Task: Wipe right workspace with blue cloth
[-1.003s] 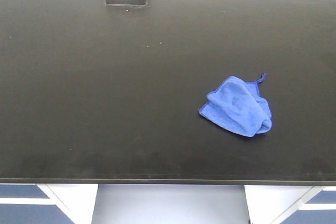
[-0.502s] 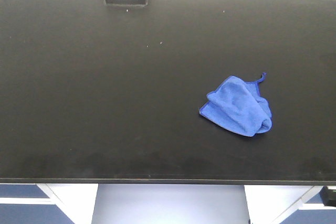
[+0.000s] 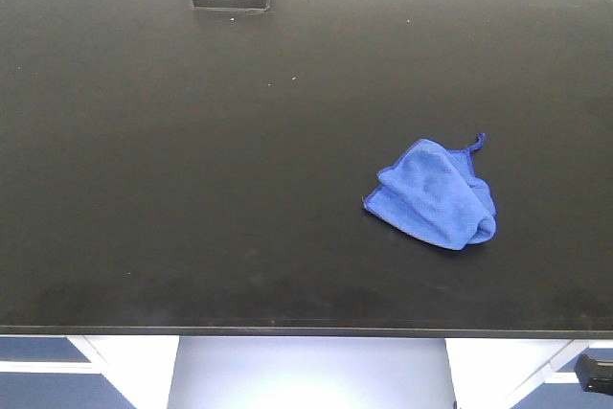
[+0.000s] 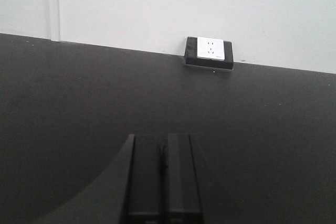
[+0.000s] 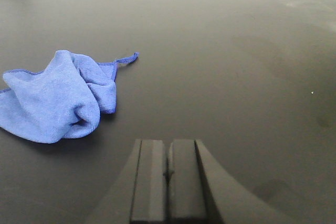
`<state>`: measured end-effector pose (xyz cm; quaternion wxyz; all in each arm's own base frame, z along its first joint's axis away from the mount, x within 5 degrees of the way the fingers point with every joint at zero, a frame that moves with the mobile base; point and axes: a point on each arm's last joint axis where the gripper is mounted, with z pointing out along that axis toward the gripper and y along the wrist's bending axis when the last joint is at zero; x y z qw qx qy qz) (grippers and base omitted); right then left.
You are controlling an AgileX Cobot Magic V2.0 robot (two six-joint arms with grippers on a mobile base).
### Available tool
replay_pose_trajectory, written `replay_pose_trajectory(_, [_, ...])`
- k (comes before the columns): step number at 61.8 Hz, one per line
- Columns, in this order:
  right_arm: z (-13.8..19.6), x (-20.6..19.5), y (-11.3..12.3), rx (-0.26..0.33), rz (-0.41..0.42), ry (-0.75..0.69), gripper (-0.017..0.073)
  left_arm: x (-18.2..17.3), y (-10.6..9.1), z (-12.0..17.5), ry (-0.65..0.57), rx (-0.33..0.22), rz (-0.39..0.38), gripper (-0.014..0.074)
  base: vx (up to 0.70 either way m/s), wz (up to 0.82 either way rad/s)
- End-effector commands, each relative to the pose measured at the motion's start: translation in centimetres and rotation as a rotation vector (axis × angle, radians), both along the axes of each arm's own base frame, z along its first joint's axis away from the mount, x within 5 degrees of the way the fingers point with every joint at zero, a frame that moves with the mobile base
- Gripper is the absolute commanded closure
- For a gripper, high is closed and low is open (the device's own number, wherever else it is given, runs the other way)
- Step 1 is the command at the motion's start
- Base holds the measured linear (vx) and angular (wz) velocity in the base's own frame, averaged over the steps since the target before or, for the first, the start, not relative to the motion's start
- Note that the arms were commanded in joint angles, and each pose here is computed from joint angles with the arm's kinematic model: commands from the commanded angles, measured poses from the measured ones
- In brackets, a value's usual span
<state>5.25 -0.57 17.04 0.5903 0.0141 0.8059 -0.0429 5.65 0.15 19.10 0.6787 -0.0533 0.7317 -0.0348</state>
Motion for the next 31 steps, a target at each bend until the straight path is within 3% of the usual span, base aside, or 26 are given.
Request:
replay_pose_trajectory(1, [0.05,0.18,0.00,-0.018,0.003,-0.064,0.0567,0.04,-0.05,-0.22,-0.066,-0.014,-0.005,0.0599,0.00,0.00])
replay_pose_trajectory(31, [0.04,0.18,0.00,-0.018,0.003,-0.063,0.0567,0.04,-0.05,-0.22,-0.066,-0.014,-0.005,0.0599,0.00,0.00])
